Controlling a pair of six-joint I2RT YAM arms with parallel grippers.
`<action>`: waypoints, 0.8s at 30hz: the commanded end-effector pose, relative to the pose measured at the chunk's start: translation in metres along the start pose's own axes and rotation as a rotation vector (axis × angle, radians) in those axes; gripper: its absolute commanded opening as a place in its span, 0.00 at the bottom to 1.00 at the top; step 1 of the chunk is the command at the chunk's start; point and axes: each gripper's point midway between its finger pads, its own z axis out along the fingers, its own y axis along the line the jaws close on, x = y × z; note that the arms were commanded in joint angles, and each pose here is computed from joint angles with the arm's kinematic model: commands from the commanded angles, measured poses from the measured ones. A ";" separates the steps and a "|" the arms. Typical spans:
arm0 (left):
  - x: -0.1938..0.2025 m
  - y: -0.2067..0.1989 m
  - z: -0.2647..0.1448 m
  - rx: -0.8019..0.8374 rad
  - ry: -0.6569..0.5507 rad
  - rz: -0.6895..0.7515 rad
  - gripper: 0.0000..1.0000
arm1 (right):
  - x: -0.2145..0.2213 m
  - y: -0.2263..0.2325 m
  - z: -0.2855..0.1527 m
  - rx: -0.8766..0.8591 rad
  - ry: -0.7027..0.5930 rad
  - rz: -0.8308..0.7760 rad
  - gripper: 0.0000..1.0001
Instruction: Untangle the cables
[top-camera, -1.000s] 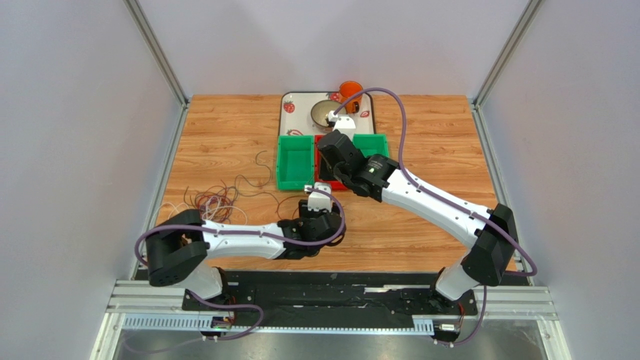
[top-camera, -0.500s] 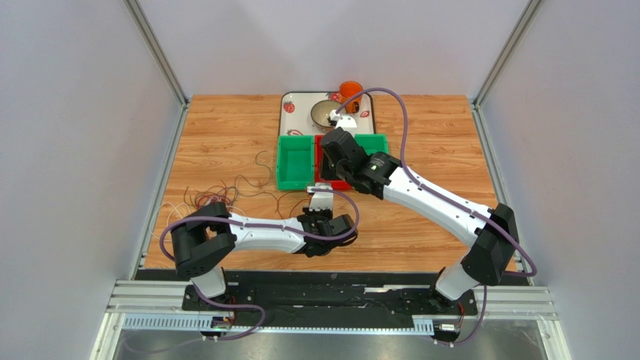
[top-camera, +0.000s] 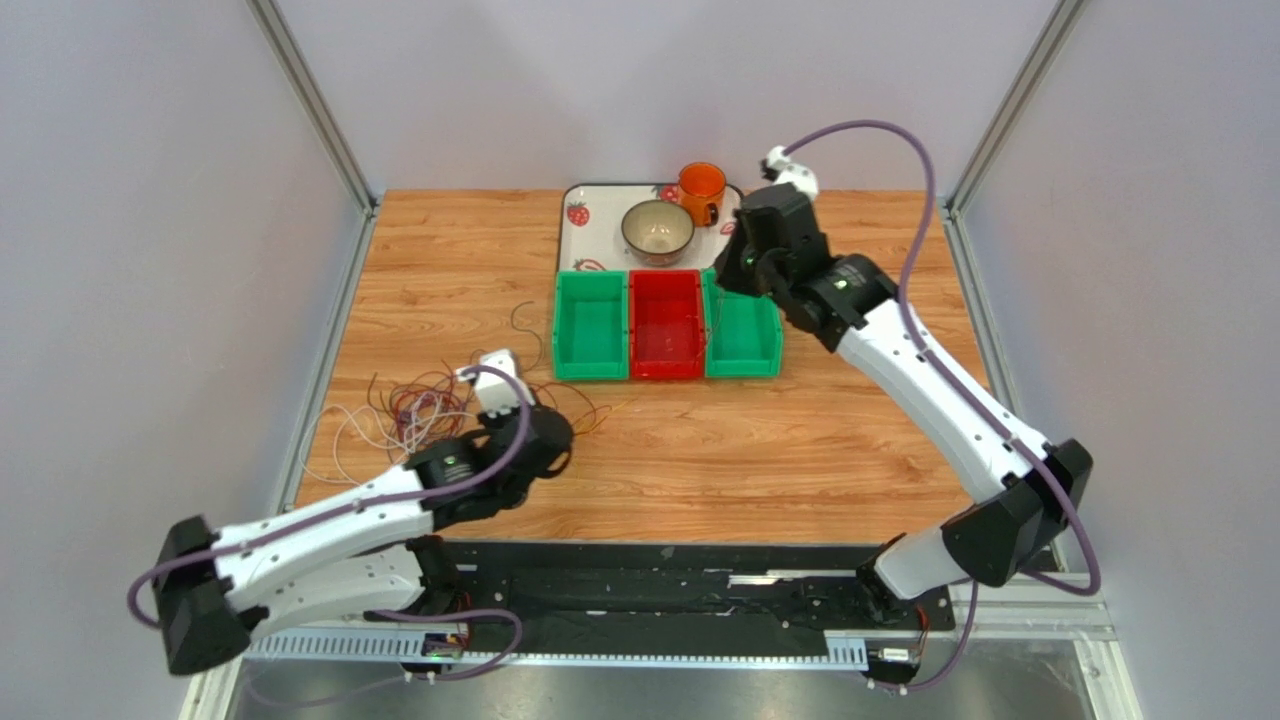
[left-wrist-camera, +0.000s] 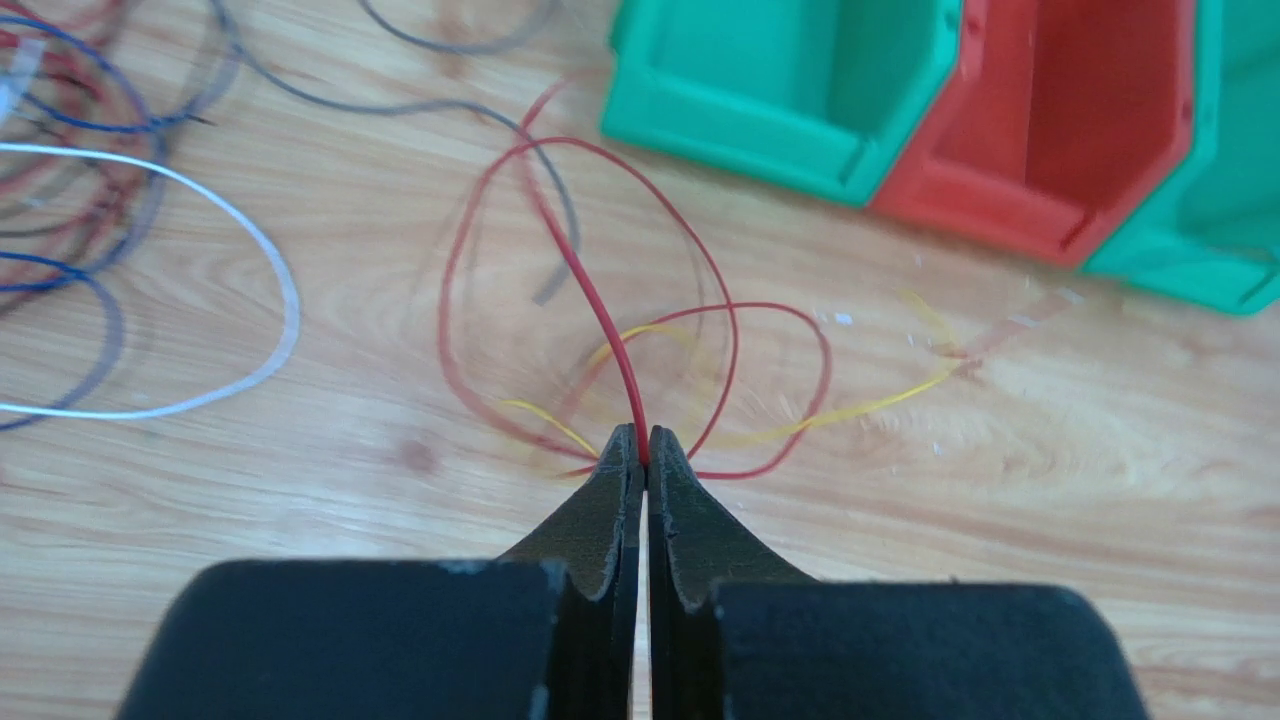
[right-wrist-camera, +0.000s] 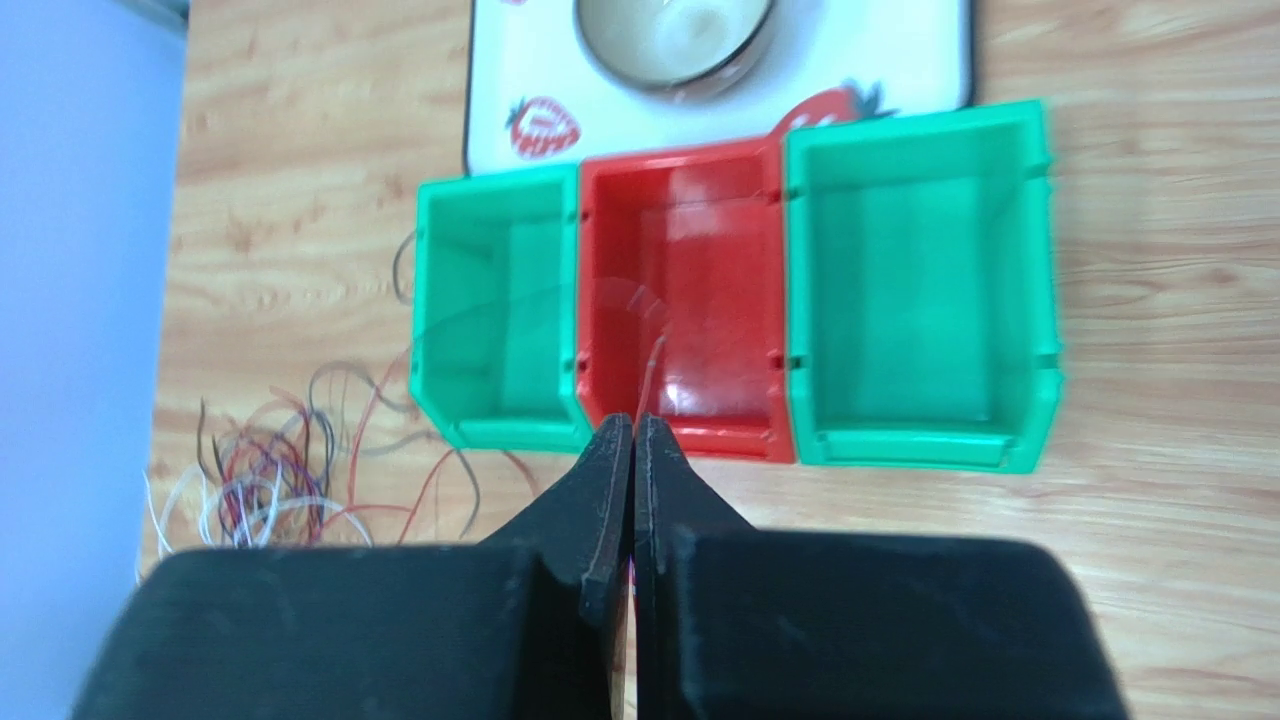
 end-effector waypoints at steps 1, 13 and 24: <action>-0.031 0.031 -0.010 0.005 -0.005 -0.026 0.00 | -0.039 -0.021 -0.035 -0.027 -0.078 0.077 0.00; -0.117 0.089 -0.044 -0.173 -0.142 -0.002 0.00 | -0.054 -0.064 -0.081 -0.025 -0.147 0.125 0.00; -0.123 0.068 -0.045 -0.102 -0.106 0.000 0.00 | -0.050 -0.041 -0.093 -0.166 -0.107 0.144 0.00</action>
